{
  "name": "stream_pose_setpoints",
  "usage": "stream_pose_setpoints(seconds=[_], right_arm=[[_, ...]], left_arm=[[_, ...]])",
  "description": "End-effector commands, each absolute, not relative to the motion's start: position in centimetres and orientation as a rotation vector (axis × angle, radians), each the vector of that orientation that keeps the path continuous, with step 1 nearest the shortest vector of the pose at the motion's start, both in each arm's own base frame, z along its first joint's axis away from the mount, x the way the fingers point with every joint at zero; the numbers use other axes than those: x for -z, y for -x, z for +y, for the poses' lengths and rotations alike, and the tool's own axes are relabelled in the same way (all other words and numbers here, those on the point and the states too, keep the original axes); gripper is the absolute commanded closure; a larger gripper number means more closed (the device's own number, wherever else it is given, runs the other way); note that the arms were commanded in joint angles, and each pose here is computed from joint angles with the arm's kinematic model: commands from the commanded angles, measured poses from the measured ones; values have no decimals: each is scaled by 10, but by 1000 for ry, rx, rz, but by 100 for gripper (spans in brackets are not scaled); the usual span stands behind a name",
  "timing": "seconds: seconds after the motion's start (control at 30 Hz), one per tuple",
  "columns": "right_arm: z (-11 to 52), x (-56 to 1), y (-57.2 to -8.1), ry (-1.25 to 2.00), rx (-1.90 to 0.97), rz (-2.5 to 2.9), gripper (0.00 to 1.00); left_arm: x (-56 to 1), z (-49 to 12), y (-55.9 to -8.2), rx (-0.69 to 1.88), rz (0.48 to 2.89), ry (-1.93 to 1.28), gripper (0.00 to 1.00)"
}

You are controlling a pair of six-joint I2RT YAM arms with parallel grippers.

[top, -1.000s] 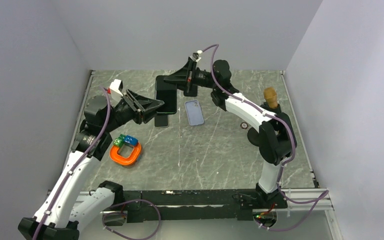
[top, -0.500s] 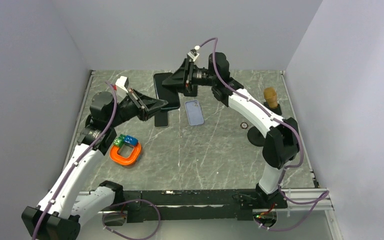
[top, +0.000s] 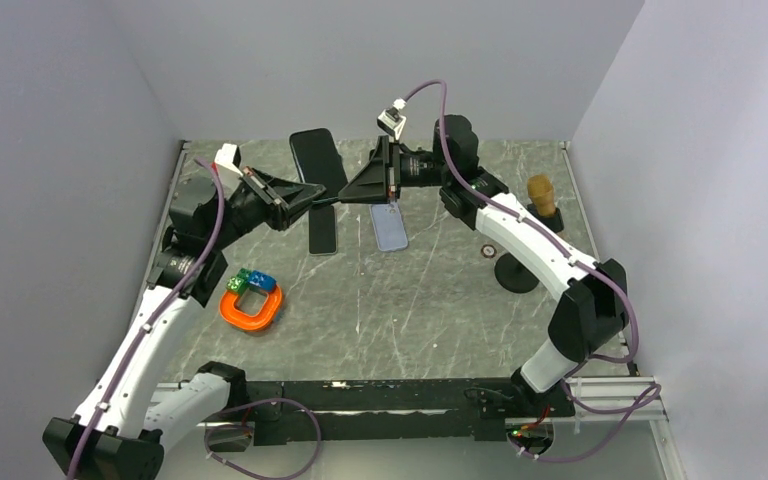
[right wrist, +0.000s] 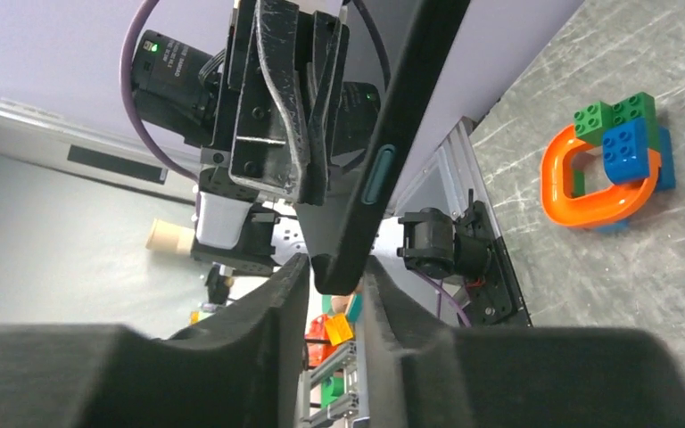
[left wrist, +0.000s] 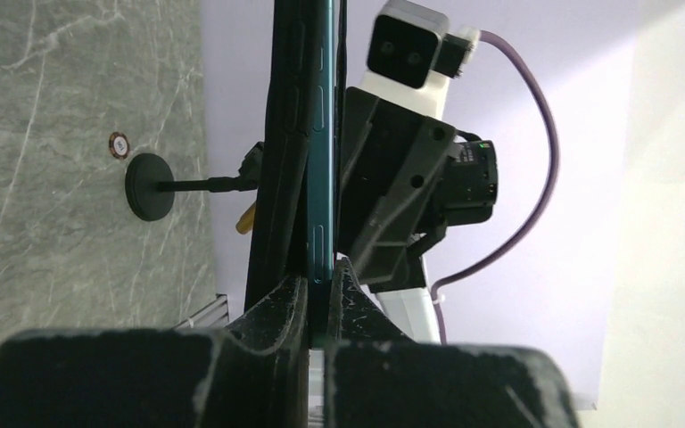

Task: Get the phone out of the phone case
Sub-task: Remove the phone case from the phone.

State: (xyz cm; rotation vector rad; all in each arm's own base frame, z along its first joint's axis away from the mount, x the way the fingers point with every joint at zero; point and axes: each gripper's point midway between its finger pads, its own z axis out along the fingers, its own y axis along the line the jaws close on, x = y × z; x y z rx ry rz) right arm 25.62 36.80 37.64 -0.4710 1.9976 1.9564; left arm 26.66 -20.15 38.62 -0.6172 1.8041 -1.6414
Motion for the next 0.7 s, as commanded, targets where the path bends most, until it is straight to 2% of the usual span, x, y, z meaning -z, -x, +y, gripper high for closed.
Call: stream_pose_setpoints(seconds=[0.0, 0.07, 0.17, 0.33, 0.5, 0.67], right_arm=[[367, -399, -247, 594, -2024, 1843, 77], [366, -402, -243, 649, -2034, 1799, 90], [362, -406, -233, 753, -2044, 1706, 100], [357, -403, -222, 928, -1969, 1566, 100], [367, -367, -237, 1078, -1666, 1618, 100], [371, -355, -248, 1104, -1608, 1650, 100]], left_arm=[[-431, -195, -255, 1695, 1669, 552, 100], [-431, -195, -254, 1712, 1671, 567, 100], [-432, -196, -250, 1761, 1662, 598, 100], [-440, -200, -239, 1906, 1664, 651, 100], [-446, -201, -226, 2000, 1664, 679, 100], [-448, -199, -218, 2028, 1650, 683, 100]])
